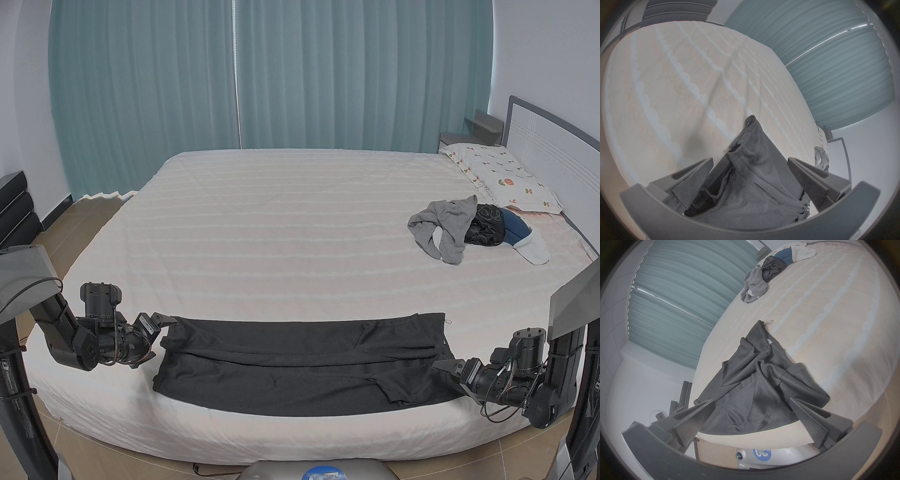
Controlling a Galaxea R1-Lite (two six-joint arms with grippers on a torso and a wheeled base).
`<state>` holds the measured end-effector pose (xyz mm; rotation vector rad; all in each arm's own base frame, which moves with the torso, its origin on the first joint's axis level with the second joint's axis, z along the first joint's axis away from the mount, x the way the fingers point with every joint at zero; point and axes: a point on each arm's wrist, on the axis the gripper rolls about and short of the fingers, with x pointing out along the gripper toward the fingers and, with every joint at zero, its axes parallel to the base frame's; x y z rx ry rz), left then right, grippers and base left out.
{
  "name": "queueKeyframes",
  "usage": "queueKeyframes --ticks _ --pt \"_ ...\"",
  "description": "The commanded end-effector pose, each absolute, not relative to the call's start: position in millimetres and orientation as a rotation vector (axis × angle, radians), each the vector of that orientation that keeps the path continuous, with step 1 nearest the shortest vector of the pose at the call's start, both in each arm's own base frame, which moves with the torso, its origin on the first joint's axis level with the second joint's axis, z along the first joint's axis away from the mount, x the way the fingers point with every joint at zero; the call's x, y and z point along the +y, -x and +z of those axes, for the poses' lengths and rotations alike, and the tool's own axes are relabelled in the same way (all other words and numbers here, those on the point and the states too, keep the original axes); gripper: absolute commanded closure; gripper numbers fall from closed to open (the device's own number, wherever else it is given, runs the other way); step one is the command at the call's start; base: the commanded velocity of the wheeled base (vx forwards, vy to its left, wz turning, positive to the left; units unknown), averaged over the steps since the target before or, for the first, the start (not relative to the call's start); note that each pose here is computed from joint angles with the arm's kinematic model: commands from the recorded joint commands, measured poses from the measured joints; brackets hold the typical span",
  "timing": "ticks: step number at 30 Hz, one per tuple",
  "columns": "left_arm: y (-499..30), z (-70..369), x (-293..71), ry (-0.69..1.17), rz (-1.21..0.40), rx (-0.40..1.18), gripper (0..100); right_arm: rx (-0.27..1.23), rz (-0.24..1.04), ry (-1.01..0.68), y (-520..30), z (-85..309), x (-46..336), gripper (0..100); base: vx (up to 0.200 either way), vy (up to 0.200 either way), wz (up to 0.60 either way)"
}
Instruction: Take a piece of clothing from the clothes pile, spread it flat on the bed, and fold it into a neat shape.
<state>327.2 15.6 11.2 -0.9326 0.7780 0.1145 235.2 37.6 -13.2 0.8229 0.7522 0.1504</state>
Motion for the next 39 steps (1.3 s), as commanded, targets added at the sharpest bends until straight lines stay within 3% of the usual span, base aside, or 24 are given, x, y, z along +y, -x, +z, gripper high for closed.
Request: queueKeyframes --ticks 1,18,19,39 --pt "-327 11 16 0.934 0.116 0.779 0 0.763 0.150 -0.817 -236 -18 38 0 0.000 0.000 0.00" --pt "-328 9 16 0.937 0.116 0.784 0 0.785 0.146 -0.809 -241 -29 39 0 0.000 0.000 0.00" --pt "-328 9 16 0.937 0.116 0.784 0 0.783 0.147 -0.808 -242 -29 39 100 0.000 0.000 0.00" --pt "-328 9 16 0.938 0.116 0.784 0 0.790 0.118 -0.808 -223 -16 34 100 0.000 0.000 0.00"
